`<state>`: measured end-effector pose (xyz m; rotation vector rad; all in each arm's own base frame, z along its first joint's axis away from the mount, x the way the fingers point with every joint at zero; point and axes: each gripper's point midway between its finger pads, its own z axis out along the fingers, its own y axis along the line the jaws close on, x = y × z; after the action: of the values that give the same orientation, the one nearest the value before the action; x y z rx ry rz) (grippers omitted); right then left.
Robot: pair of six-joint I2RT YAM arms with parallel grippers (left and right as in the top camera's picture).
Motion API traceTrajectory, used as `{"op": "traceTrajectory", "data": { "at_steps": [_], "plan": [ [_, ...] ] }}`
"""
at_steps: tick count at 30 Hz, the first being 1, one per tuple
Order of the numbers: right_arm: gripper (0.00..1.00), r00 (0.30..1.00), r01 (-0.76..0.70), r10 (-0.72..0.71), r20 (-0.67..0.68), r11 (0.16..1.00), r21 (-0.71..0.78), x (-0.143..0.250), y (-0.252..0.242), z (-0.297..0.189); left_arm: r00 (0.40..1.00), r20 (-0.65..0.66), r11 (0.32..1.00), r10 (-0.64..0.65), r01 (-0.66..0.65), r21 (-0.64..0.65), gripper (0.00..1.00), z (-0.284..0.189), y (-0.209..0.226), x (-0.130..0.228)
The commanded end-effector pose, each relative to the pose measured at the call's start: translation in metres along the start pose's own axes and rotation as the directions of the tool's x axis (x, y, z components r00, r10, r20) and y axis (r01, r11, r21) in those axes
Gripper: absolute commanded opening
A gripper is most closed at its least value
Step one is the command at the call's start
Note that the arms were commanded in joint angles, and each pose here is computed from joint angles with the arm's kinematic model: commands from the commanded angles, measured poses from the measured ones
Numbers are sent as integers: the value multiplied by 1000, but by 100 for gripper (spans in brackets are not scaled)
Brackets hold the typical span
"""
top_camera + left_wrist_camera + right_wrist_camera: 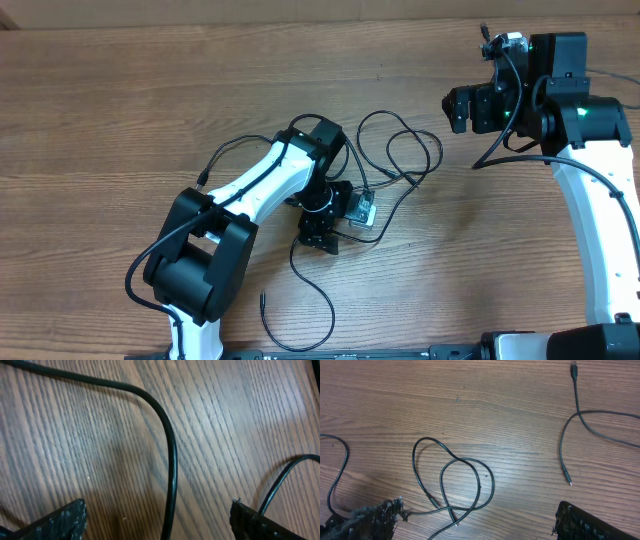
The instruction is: Untangle cables
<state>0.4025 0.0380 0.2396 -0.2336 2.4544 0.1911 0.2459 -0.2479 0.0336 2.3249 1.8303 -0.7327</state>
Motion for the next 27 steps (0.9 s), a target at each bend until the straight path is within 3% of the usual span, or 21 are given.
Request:
{"op": "traceTrajectory", "data": {
  "at_steps": [1,22,24,27],
  "plan": [
    [100,1000,2,-2,12,1000,-6,-2,0,-3,998,52,999,41,-41,10,92,0,-4,-11],
    [100,1000,3,-3,15,1000,-9,-3,1,-3,999,39,999,28,-29,28,85,10,-11,-2],
    [100,1000,3,-3,16,1000,-9,-3,1,-3,999,39,999,29,-30,27,81,10,-10,-2],
    [100,1000,3,-3,16,1000,-12,-3,1,-3,999,40,999,33,-34,21,62,10,-9,-2]
  ]
}}
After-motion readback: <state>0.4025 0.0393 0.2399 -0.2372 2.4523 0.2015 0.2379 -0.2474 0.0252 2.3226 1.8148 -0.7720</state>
